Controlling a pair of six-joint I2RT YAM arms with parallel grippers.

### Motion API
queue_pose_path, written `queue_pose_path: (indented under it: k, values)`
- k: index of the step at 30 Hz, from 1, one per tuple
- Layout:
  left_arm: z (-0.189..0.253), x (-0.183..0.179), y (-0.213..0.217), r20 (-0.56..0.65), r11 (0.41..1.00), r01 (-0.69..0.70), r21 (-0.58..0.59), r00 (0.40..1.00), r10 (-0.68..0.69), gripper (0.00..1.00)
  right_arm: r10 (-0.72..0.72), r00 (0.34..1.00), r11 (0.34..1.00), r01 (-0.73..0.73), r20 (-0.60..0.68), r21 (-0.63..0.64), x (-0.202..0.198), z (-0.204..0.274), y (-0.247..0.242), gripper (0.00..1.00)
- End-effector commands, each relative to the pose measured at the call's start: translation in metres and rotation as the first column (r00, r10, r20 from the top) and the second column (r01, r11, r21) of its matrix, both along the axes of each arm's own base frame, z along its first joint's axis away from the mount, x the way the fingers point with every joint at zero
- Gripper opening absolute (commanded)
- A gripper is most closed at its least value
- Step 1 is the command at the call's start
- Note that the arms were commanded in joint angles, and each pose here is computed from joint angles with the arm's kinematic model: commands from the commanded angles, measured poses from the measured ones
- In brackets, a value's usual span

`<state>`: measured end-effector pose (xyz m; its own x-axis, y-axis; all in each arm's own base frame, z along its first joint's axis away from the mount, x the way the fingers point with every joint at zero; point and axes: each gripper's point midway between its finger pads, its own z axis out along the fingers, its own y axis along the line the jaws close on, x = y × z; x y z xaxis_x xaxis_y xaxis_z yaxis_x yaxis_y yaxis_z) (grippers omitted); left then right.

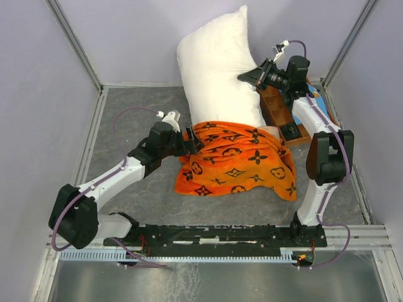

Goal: Remove the pillowcase from the pillow
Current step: Remove the pillow from the pillowcase.

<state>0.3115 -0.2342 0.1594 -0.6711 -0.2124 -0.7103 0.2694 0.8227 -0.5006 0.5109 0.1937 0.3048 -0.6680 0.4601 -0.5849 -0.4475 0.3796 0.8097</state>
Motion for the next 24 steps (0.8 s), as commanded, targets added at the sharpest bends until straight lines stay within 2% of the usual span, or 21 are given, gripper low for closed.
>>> queue_pose_path:
  k: [1, 2, 5, 8, 9, 11, 13, 17, 20, 24]
  values:
    - [0.002, 0.003, -0.016, -0.009, 0.992, -0.017, -0.124, 1.000, 0.017, 0.92, -0.147, 0.958, 0.989, 0.143, 0.247, 0.035, 0.011, 0.079, -0.018, 0.02]
    - [-0.005, 0.003, -0.015, -0.020, 0.993, -0.024, -0.113, 1.000, 0.022, 0.86, -0.170, 0.954, 0.985, 0.166, 0.247, 0.038, 0.013, 0.080, -0.022, 0.02]
    - [-0.022, -0.002, -0.008, -0.057, 0.995, -0.052, -0.091, 0.997, 0.047, 0.51, -0.302, 0.922, 0.953, 0.298, 0.242, 0.053, 0.022, 0.089, -0.045, 0.02]
    - [-0.048, -0.016, -0.001, -0.119, 0.995, -0.067, -0.072, 0.991, 0.058, 0.08, -0.462, 0.851, 0.886, 0.456, 0.250, 0.086, 0.034, 0.106, -0.080, 0.02]
    - [-0.059, -0.022, 0.003, -0.144, 0.996, -0.072, -0.059, 0.988, 0.063, 0.03, -0.498, 0.827, 0.866, 0.491, 0.259, 0.098, 0.037, 0.113, -0.090, 0.02]
    - [-0.080, -0.033, 0.011, -0.188, 0.996, -0.081, -0.025, 0.979, 0.075, 0.03, -0.577, 0.771, 0.815, 0.566, 0.271, 0.125, 0.043, 0.126, -0.114, 0.02]
    - [-0.096, -0.039, 0.028, -0.218, 0.989, -0.137, 0.052, 0.965, 0.145, 0.03, -0.673, 0.693, 0.738, 0.655, 0.261, 0.162, 0.046, 0.134, -0.145, 0.02]
    - [-0.099, -0.041, 0.064, -0.207, 0.953, -0.248, 0.175, 0.937, 0.282, 0.03, -0.816, 0.534, 0.576, 0.780, 0.219, 0.245, 0.039, 0.136, -0.209, 0.02]
    - [-0.091, -0.035, 0.085, -0.207, 0.927, -0.306, 0.216, 0.914, 0.350, 0.03, -0.850, 0.476, 0.519, 0.830, 0.226, 0.204, 0.031, 0.123, -0.226, 0.02]
    - [-0.082, -0.023, 0.110, -0.249, 0.904, -0.349, 0.247, 0.879, 0.407, 0.03, -0.867, 0.440, 0.480, 0.864, 0.232, 0.154, 0.013, 0.101, -0.231, 0.02]
